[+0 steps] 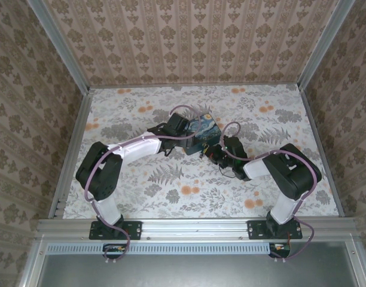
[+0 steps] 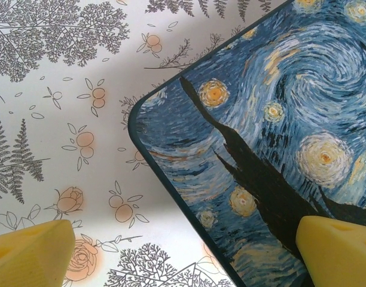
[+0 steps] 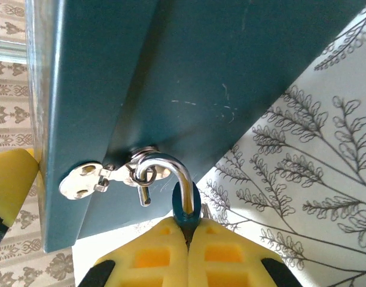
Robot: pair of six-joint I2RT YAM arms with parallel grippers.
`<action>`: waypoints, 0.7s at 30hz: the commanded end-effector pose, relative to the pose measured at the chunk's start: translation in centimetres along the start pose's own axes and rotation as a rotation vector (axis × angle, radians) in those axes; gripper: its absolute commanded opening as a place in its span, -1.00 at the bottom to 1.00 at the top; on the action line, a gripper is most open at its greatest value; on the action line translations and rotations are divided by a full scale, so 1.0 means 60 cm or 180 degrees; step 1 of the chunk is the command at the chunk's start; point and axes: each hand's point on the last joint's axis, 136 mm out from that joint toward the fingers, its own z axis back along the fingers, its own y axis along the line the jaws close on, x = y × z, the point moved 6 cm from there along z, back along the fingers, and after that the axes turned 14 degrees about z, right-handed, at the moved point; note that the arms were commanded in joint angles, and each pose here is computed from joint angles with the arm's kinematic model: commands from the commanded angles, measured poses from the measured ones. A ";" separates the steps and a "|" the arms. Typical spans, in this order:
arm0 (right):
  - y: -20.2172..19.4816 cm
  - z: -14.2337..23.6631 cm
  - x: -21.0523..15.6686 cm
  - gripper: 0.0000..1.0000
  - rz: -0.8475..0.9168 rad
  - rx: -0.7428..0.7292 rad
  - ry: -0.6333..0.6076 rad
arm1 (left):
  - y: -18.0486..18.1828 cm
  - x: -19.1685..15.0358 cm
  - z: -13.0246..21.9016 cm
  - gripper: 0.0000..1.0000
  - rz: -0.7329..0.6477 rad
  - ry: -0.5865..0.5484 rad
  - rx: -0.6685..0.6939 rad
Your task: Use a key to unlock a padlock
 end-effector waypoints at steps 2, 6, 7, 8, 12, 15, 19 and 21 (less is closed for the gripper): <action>-0.001 0.005 0.025 -1.00 -0.0071 -0.0015 -0.0198 | 0.040 -0.070 -0.035 1.00 -0.0163 0.0460 0.0371; -0.010 0.007 0.039 -1.00 -0.0057 -0.0095 -0.0212 | 0.043 -0.075 -0.038 1.00 -0.0185 0.0497 0.0399; -0.012 0.008 0.042 -1.00 -0.0055 -0.0111 -0.0212 | 0.044 -0.076 -0.040 1.00 -0.0188 0.0505 0.0408; -0.013 0.009 0.048 -1.00 -0.0044 -0.0120 -0.0226 | 0.043 -0.078 -0.040 1.00 -0.0192 0.0517 0.0400; -0.012 0.006 0.065 -1.00 0.0030 -0.0147 -0.0194 | 0.043 -0.082 -0.046 1.00 -0.0216 0.0561 0.0402; -0.009 0.002 0.075 -1.00 0.0170 -0.0219 -0.0118 | 0.044 -0.086 -0.049 1.00 -0.0227 0.0598 0.0407; -0.017 0.002 0.084 -1.00 0.0348 -0.0407 -0.0013 | 0.044 -0.088 -0.051 1.00 -0.0236 0.0622 0.0416; -0.025 0.005 0.087 -1.00 0.0382 -0.0482 0.0024 | 0.044 -0.090 -0.052 0.99 -0.0240 0.0643 0.0414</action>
